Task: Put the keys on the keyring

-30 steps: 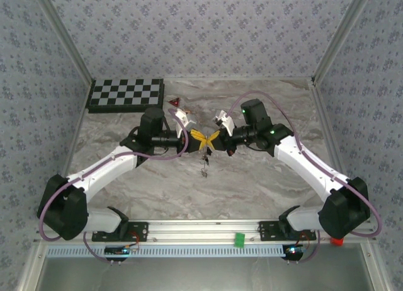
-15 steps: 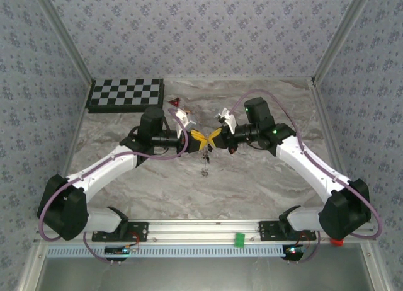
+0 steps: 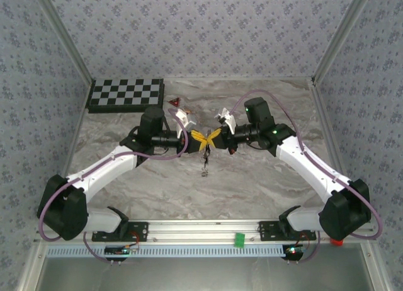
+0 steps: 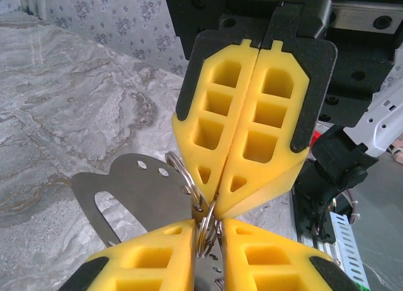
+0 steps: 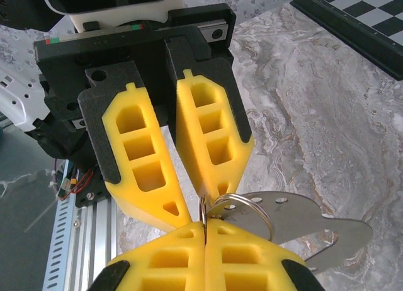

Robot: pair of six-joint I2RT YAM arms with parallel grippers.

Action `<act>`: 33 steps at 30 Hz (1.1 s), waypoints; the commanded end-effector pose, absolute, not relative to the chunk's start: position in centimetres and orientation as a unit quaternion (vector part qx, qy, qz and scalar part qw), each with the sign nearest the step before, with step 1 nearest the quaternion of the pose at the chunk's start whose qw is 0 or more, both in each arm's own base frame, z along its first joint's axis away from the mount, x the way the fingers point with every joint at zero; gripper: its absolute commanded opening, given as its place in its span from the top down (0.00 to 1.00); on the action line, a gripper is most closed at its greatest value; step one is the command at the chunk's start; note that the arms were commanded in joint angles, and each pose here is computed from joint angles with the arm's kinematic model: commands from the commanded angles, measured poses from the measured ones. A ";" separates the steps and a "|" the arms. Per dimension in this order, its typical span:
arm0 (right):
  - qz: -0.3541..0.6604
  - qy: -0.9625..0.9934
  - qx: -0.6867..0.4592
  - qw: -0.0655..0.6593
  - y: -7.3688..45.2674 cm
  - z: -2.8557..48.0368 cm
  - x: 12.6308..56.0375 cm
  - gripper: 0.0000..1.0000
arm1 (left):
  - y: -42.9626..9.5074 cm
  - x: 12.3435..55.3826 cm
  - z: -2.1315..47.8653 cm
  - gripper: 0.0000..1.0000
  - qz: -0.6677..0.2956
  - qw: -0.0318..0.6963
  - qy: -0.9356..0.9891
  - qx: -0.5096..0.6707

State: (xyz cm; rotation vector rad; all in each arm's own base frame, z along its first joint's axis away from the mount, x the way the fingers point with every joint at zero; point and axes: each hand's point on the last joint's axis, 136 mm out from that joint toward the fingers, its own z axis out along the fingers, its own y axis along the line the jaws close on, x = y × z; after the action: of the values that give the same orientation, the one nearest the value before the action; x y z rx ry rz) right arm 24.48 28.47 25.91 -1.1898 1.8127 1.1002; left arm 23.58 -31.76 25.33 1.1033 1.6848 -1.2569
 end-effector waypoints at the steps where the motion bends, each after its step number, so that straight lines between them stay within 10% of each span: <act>1: 0.429 0.690 -0.470 0.345 28.7 26.3 24.0 1.00 | -31.6 23.3 27.7 0.84 -0.490 0.409 0.632 0.440; 6: 0.430 0.690 -0.470 0.344 28.7 26.3 23.9 1.00 | -31.5 23.1 27.9 1.00 -0.491 0.413 0.628 0.441; 20: 0.428 0.691 -0.465 0.350 28.7 26.5 24.1 1.00 | -31.8 23.3 27.7 1.00 -0.499 0.407 0.627 0.438; 22: 0.427 0.693 -0.456 0.359 28.6 26.7 24.4 0.84 | -31.8 23.4 27.9 1.00 -0.502 0.413 0.625 0.431; 33: 0.455 0.680 -0.369 0.441 27.1 29.0 25.6 0.69 | -31.5 23.5 30.6 1.00 -0.520 0.476 0.581 0.406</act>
State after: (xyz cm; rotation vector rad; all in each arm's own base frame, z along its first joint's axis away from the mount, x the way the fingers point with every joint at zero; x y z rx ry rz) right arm 25.08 27.37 26.52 -1.0033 1.7740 1.1132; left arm 23.82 -31.62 26.15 1.0097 1.5992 -1.2760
